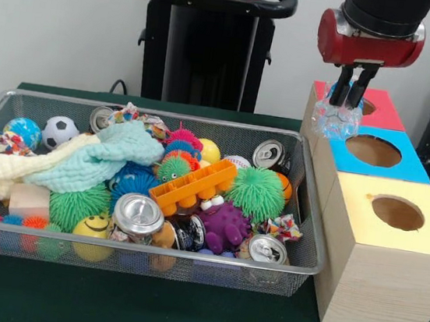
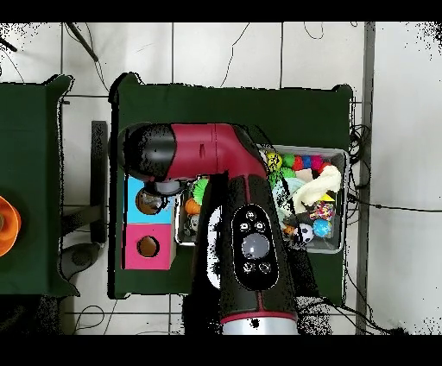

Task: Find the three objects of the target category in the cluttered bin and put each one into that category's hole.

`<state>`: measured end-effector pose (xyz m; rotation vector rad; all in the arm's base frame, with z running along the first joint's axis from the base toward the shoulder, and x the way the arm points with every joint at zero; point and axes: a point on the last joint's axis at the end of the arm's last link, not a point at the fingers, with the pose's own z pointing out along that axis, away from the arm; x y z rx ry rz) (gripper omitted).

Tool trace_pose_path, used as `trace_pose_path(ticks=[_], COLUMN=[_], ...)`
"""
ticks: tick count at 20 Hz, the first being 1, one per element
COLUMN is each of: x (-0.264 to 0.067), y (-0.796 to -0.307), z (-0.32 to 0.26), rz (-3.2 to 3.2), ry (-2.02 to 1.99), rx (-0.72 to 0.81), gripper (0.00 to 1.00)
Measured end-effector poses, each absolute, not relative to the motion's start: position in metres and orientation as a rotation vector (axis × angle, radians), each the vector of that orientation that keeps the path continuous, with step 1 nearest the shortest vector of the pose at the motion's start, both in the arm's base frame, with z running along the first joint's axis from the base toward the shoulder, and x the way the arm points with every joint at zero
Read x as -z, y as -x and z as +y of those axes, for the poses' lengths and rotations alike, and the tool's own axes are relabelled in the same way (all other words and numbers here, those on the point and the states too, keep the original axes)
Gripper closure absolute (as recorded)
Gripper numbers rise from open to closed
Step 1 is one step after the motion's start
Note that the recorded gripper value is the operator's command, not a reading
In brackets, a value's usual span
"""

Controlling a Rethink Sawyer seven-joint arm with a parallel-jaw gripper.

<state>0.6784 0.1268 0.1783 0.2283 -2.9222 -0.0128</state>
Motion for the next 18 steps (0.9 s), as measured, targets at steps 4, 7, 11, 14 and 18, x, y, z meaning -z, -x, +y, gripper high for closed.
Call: trace_pose_path(ticks=[4,7,11,14,18], x=[-0.179,-0.179,-0.180,-0.180,-0.178], y=[-0.679,-0.679,-0.677,-0.675,-0.671], z=[0.125,0.124,0.129,0.135,0.151], rz=[-2.921,-2.920,-2.917,-2.916,-2.910], ry=[-0.202,-0.190,-0.174,-0.162,-0.126], rx=[0.027,0.030,0.027,0.024,0.021], gripper=[1.00,1.00,1.00,1.00,1.00])
